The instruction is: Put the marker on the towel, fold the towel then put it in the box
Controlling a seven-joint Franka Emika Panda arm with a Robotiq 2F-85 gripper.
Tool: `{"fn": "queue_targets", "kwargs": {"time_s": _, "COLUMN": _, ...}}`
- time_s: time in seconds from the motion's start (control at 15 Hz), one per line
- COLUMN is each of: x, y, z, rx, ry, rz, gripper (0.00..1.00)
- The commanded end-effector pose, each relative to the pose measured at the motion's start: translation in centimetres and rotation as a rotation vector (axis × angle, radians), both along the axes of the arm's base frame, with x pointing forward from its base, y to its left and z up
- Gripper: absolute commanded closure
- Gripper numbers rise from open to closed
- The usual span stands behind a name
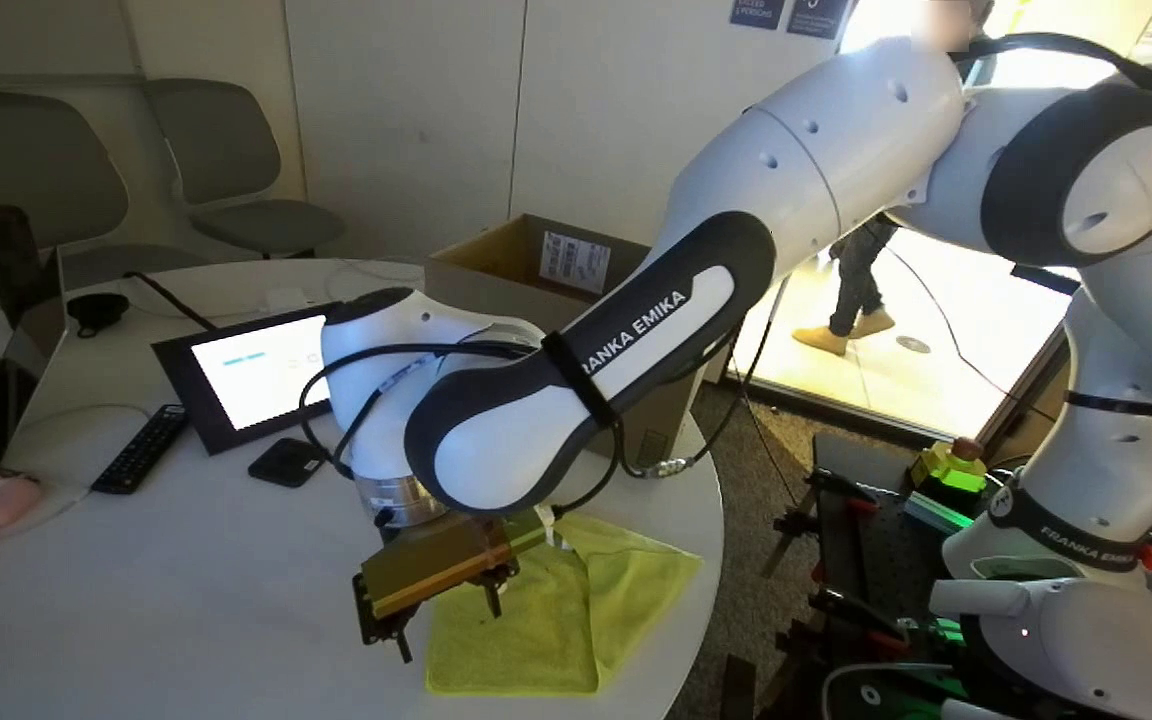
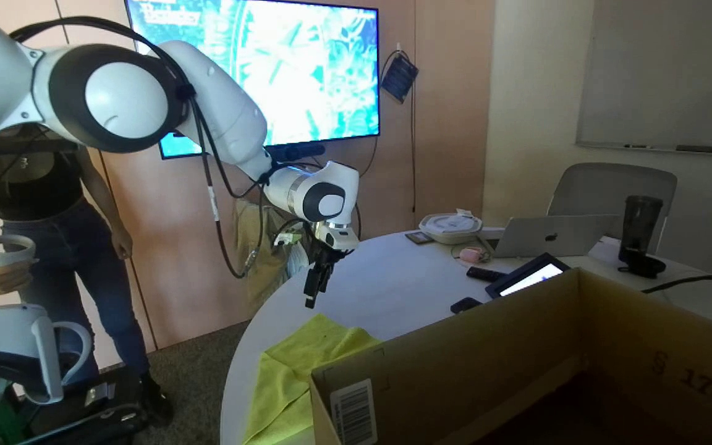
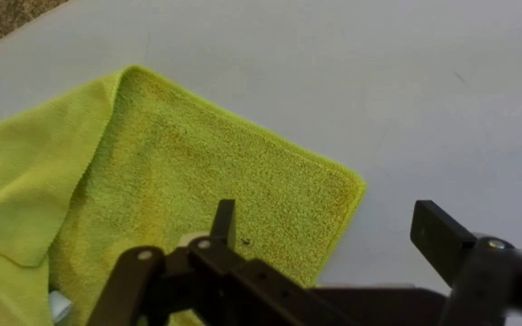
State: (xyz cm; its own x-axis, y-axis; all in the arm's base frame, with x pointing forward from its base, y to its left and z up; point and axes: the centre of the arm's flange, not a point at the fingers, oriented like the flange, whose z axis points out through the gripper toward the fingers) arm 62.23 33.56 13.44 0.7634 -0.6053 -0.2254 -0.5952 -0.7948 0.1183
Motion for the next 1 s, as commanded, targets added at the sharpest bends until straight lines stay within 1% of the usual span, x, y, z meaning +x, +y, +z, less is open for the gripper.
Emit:
{"fn": "queue_targets", "kwargs": {"time_s": 0.0, "x": 3.0, "y": 0.7, "z": -2.1, "rx": 0.044, "ry": 0.01, "rz": 0.141, "gripper": 0.0}}
{"fn": "queue_targets", "kwargs": {"time_s": 0.13, "x": 3.1, "y": 0.4, "z": -3.1, "rx": 0.071, "ry": 0.004, "rz": 0.199, "gripper": 0.0}}
{"fn": "queue_targets", "kwargs": {"time_s": 0.27, "x": 3.0, "y": 0.0, "z": -3.9, "rx": 0.118, "ry": -0.032, "rz": 0.288, "gripper": 0.0}}
{"fn": "queue_targets", "kwargs": {"time_s": 0.53, "x": 2.3, "y": -0.5, "z": -4.0, "rx": 0.153, "ry": -0.052, "rz": 0.423, "gripper": 0.0}}
{"fn": "queue_targets", "kwargs": {"time_s": 0.67, "x": 1.4, "y": -0.7, "z": -3.3, "rx": 0.16, "ry": -0.053, "rz": 0.456, "gripper": 0.0}}
{"fn": "queue_targets", "kwargs": {"time_s": 0.93, "x": -1.0, "y": -0.8, "z": -1.2, "rx": 0.156, "ry": -0.048, "rz": 0.47, "gripper": 0.0}}
